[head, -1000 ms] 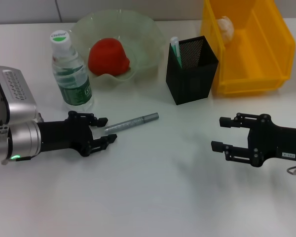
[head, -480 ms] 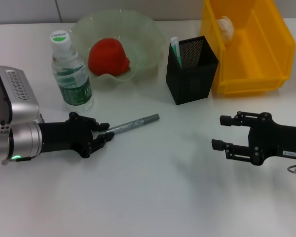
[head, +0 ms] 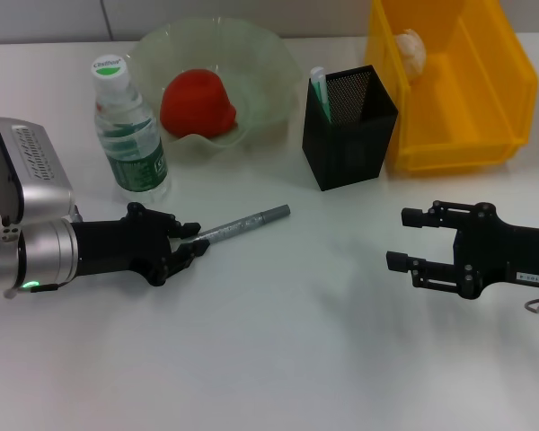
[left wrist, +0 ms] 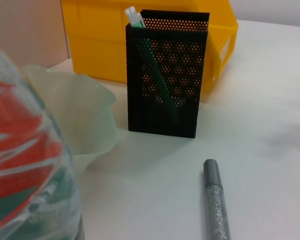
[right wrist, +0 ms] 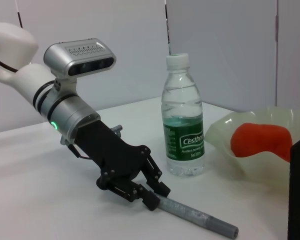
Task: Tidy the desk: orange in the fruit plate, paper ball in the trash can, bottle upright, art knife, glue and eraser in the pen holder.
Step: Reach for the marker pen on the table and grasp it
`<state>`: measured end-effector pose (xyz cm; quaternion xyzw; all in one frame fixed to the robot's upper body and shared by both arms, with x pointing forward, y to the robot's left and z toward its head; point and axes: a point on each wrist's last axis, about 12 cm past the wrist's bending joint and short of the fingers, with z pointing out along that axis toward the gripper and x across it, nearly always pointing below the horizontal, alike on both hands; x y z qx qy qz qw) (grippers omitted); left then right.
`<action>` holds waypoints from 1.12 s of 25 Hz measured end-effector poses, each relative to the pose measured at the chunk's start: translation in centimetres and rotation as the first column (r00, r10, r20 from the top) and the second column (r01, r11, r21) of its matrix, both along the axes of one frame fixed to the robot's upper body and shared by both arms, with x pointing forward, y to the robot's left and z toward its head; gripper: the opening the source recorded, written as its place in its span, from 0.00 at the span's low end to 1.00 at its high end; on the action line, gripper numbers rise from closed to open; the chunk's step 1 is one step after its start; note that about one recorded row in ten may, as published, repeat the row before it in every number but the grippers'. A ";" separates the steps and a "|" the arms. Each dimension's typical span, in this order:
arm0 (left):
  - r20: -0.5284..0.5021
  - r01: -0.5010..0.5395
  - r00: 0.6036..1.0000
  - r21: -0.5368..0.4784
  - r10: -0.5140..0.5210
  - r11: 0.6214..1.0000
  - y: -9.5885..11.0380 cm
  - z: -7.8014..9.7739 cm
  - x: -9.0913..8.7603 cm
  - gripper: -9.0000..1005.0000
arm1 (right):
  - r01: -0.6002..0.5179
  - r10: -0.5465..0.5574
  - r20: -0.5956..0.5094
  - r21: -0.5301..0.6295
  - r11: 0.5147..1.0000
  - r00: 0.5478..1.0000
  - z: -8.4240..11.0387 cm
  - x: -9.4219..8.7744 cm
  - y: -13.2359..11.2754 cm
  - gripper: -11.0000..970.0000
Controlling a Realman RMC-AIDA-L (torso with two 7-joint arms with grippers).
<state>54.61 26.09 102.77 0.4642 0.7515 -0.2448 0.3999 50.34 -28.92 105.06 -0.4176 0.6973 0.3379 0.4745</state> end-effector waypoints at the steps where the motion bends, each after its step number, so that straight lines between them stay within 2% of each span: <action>1: 0.000 0.000 1.000 0.000 0.000 1.000 0.0 0.0 0.0 0.23 | 0.000 0.000 0.000 0.000 1.000 1.000 0.0 0.0 0.0 0.68; 28: -0.005 -0.010 1.000 0.000 0.010 1.000 0.1 0.0 0.0 0.21 | 0.003 -0.003 -0.006 0.003 1.000 1.000 0.0 -0.1 0.0 0.68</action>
